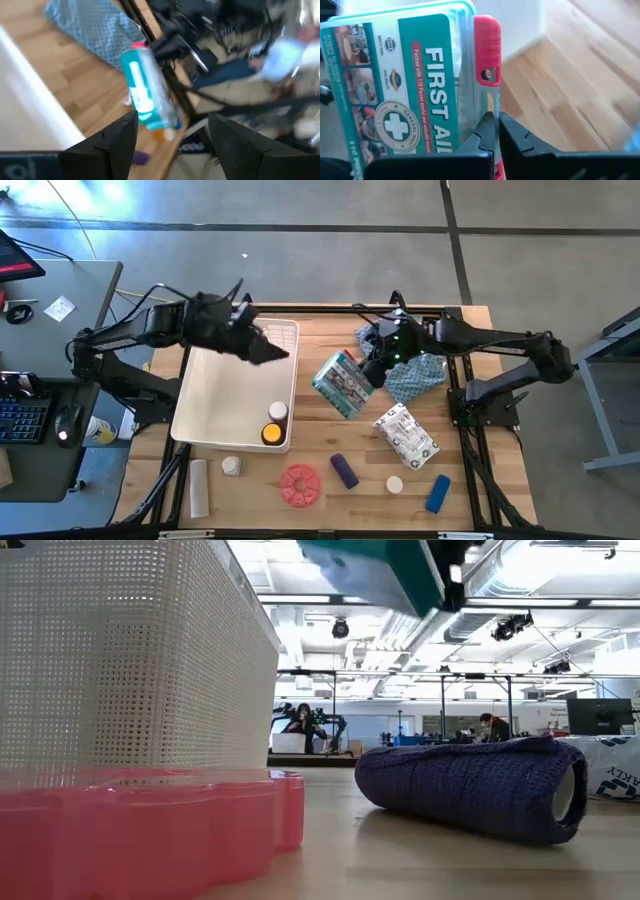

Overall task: Pick & place medical supplies in basket/bin
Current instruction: Put the blue first aid kit into the white bin

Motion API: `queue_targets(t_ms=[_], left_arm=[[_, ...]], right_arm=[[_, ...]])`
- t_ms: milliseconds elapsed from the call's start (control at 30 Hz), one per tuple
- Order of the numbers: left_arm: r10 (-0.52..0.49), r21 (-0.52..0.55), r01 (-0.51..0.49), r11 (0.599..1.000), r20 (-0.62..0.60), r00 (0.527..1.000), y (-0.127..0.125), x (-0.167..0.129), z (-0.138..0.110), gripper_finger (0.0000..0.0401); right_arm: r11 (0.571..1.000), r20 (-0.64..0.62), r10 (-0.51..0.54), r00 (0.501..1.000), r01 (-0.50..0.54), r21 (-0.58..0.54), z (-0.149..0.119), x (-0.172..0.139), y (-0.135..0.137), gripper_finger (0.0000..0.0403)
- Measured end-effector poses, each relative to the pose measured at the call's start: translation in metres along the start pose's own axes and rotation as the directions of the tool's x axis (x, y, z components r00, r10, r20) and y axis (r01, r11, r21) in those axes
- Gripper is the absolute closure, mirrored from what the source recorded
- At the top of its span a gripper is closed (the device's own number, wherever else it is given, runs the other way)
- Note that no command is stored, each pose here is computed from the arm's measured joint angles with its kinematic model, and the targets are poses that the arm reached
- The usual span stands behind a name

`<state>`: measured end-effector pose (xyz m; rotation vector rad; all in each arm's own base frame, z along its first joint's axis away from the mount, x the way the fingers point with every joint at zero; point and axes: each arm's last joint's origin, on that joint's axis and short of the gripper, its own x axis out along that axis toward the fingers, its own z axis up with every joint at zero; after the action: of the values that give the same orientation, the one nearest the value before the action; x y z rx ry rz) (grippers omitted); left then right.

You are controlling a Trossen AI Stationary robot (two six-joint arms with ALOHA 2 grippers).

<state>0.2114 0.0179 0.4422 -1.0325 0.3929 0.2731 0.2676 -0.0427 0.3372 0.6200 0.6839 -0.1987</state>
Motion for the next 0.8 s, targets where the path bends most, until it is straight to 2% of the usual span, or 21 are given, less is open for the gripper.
queue_targets(t_ms=[100,300,533,800], left_arm=[[0.003,-0.116,-0.004,0.993,-0.014,1.000,0.005,0.003,0.008,0.0126],[-0.068,-0.237,0.034,0.971,-0.137,0.988,0.008,0.025,0.016,0.0125],[-0.093,-0.281,0.000,0.960,-0.319,0.943,0.013,0.054,0.012,0.0125],[-0.093,-0.292,-0.015,0.956,-0.352,0.931,0.015,0.068,0.012,0.0125]], right_arm=[[0.999,0.059,0.027,0.998,-0.025,-0.035,0.006,-0.005,0.013,0.0402],[0.991,0.126,-0.041,0.991,0.056,-0.121,0.023,0.002,0.029,0.0403],[0.974,0.136,-0.077,0.988,0.103,-0.202,0.038,0.007,0.039,0.0403],[0.959,0.112,-0.077,0.991,0.104,-0.263,0.037,0.005,0.038,0.0403]])
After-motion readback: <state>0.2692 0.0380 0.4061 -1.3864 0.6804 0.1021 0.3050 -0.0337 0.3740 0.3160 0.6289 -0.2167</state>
